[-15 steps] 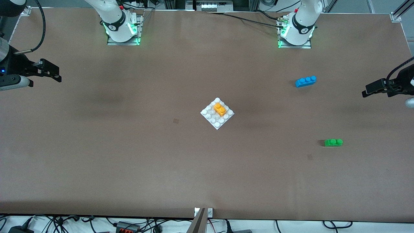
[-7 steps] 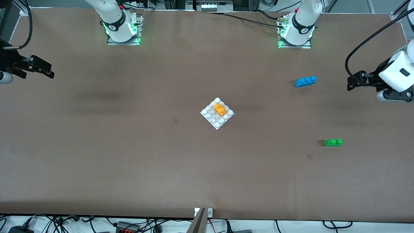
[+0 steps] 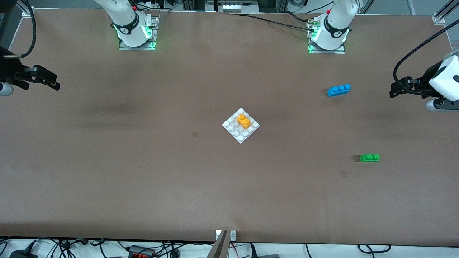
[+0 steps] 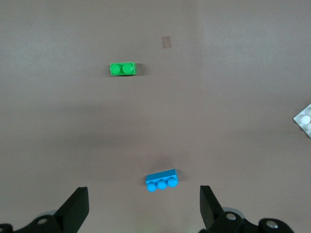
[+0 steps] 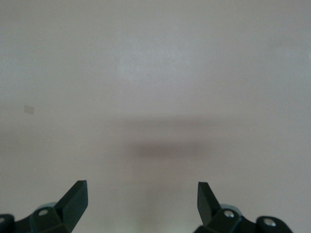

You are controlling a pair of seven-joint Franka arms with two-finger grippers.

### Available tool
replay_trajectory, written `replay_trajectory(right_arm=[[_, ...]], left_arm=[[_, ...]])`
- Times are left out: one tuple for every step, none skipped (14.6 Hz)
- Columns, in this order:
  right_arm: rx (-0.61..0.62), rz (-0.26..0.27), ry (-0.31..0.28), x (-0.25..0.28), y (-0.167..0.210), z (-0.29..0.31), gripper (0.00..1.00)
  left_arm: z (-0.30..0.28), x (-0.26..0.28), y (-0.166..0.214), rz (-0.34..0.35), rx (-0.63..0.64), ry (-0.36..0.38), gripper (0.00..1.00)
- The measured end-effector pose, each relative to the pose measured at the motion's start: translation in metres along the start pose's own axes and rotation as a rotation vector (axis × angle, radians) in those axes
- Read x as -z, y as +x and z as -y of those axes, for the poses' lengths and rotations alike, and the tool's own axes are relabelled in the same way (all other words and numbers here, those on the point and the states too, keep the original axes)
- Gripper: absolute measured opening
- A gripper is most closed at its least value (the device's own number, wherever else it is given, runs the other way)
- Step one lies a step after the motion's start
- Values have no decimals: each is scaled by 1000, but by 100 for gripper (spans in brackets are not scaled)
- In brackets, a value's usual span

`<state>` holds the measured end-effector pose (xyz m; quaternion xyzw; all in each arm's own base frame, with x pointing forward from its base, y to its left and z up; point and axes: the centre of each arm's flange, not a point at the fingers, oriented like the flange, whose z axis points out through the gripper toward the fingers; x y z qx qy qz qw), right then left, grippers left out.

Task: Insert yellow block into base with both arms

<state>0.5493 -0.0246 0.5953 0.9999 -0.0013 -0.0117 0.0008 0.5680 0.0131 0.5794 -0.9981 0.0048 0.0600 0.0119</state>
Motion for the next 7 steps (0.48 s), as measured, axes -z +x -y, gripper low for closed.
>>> replay_trajectory(right_arm=[[0, -3, 0, 0, 0, 0, 100], [0, -8, 0, 1, 1, 0, 100], [-1, -10, 0, 1, 1, 0, 100], [-1, -11, 0, 1, 1, 0, 100], [-1, -11, 0, 1, 1, 0, 100], [-1, -11, 0, 1, 1, 0, 100], [-1, -11, 0, 1, 1, 0, 100]], left_arm=[[0, 0, 0, 0, 0, -1, 100], [0, 0, 0, 1, 0, -2, 100], [-1, 0, 0, 1, -1, -8, 100], [-3, 0, 0, 2, 0, -22, 100], [-4, -1, 0, 5, 7, -39, 100], [-5, -2, 0, 11, 21, -47, 100], [-5, -2, -1, 17, 34, -50, 100]])
